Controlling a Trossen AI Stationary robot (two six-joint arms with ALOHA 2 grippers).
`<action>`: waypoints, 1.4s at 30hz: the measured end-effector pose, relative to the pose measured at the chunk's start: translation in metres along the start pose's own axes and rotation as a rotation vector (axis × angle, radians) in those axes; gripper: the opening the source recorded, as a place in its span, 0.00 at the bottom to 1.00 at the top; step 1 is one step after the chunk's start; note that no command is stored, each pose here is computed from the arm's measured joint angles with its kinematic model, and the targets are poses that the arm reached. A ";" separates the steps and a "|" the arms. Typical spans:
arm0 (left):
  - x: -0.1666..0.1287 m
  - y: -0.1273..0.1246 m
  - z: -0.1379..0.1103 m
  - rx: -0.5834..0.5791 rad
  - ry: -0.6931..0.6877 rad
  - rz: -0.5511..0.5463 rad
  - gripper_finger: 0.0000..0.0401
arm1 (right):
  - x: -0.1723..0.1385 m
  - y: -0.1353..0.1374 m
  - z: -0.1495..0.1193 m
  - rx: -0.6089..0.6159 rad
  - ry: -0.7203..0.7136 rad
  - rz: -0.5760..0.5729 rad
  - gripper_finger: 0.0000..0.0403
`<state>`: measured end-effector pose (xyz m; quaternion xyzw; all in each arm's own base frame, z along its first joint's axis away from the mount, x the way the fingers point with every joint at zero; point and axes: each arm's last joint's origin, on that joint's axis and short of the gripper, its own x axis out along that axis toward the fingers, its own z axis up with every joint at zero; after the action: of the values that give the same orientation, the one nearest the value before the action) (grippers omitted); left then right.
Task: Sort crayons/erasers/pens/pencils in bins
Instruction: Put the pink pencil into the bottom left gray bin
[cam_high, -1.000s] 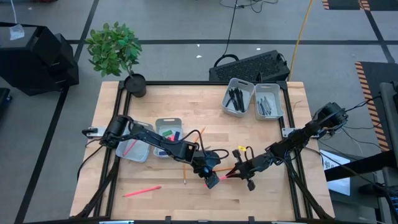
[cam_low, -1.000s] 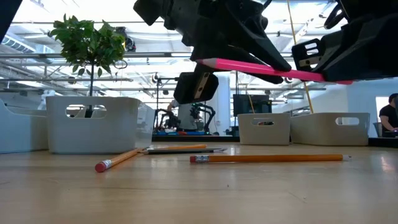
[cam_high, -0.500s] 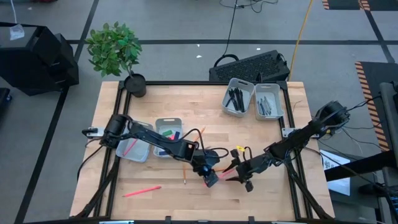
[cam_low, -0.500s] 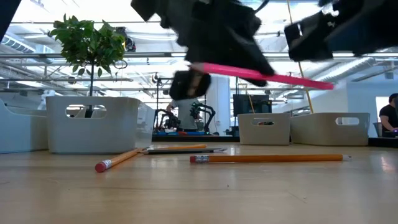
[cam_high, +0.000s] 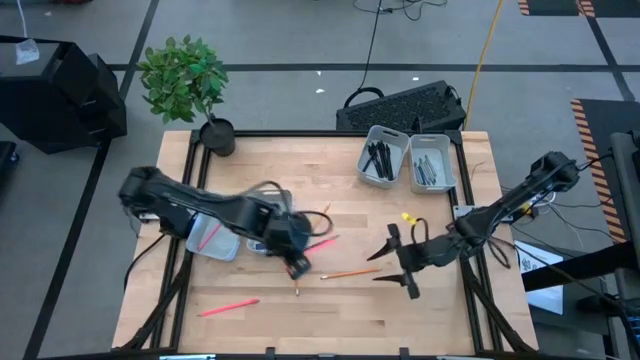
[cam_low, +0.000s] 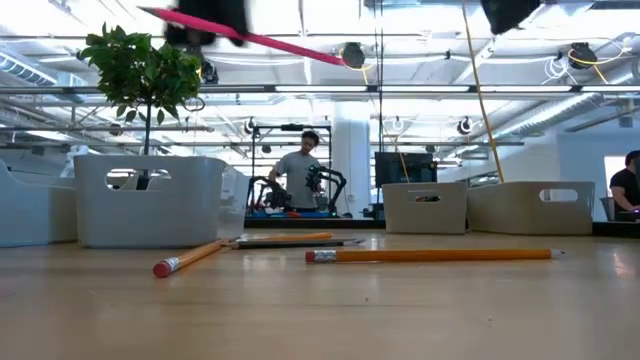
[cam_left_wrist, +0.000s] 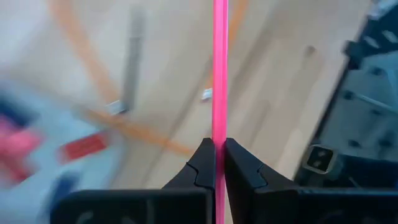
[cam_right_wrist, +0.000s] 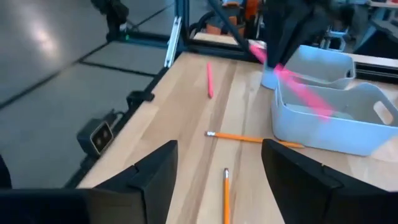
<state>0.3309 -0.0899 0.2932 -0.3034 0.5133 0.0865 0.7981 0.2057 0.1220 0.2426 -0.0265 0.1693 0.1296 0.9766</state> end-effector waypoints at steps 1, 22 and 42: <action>-0.013 0.004 -0.004 -0.015 -0.009 0.033 0.03 | -0.002 0.000 0.001 0.019 -0.010 -0.005 0.55; -0.101 0.118 -0.104 -0.474 0.027 0.515 0.03 | 0.014 0.014 0.057 0.163 -0.068 -0.087 0.55; -0.022 0.165 -0.136 -0.541 0.087 0.695 0.07 | 0.080 -0.021 0.085 0.205 0.034 -0.265 0.55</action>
<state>0.1424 -0.0320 0.2077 -0.3141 0.5767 0.4680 0.5914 0.3113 0.1292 0.2957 0.0488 0.1931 -0.0188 0.9798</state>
